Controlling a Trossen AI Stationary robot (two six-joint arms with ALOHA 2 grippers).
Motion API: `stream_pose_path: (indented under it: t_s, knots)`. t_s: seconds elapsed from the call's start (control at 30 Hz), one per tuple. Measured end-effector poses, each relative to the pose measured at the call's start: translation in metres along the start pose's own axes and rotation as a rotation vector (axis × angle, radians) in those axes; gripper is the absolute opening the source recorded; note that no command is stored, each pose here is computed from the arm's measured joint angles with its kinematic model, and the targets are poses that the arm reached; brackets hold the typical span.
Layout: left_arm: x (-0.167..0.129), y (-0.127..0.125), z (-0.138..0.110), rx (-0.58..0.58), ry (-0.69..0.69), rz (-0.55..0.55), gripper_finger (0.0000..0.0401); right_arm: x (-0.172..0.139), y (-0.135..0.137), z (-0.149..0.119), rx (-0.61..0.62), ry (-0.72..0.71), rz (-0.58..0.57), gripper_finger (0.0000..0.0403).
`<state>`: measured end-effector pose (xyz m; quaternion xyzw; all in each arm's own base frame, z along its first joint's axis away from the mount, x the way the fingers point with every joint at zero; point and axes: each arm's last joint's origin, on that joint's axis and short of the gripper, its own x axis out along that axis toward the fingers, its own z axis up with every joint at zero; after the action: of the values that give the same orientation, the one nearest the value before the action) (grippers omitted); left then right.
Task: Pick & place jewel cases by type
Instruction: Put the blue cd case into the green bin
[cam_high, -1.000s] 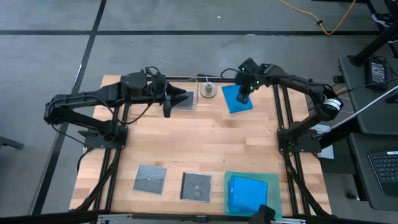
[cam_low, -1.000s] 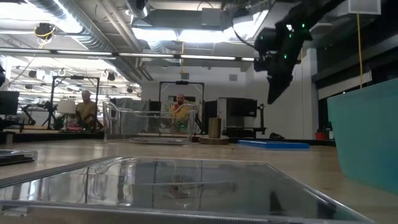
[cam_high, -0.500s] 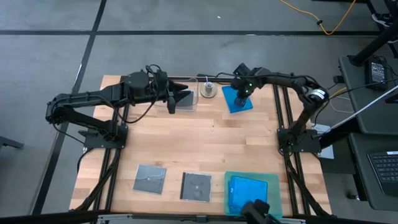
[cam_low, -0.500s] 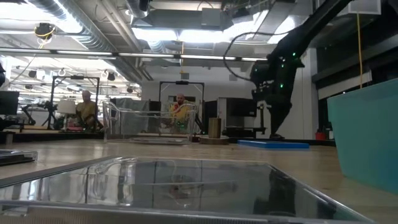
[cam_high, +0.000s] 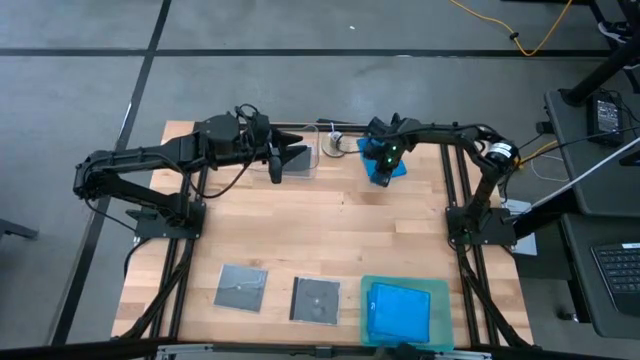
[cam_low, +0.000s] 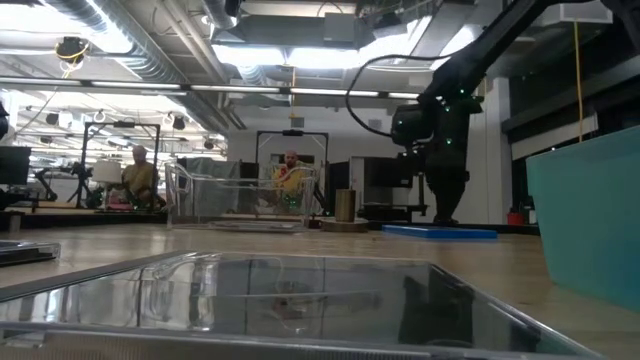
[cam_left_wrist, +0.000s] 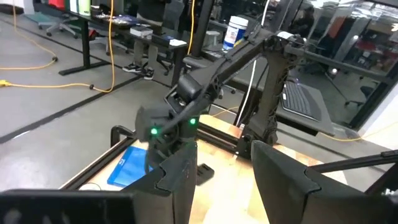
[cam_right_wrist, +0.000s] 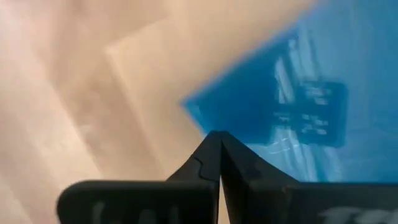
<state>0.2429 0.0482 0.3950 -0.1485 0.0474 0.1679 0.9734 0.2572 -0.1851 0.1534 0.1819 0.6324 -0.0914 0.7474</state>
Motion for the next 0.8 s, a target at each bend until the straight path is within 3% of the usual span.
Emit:
stream_pose_path:
  t_s: [0.27, 0.4, 0.5, 0.6, 0.8]
  knots:
    - [0.000, 0.000, 0.000, 0.033, 0.003, -0.010, 0.0145, 0.017, 0.044, -0.003, -0.107, 0.045, 0.045, 0.0005]
    - [0.000, 0.000, 0.000, 0.034, 0.004, -0.012, 0.0145, 0.006, 0.055, 0.001, -0.119, 0.026, 0.178, 0.0004]
    - [0.000, 0.000, 0.000, 0.034, 0.004, -0.011, 0.0145, -0.009, 0.057, 0.005, -0.146, -0.020, 0.147, 0.0004]
    - [0.000, 0.000, 0.000, 0.034, 0.003, -0.009, 0.0145, -0.021, 0.045, 0.009, -0.163, -0.052, 0.039, 0.0004]
    - [0.000, 0.000, 0.000, 0.034, 0.000, -0.002, 0.0145, -0.028, -0.005, 0.007, -0.033, -0.122, -0.064, 0.0003]
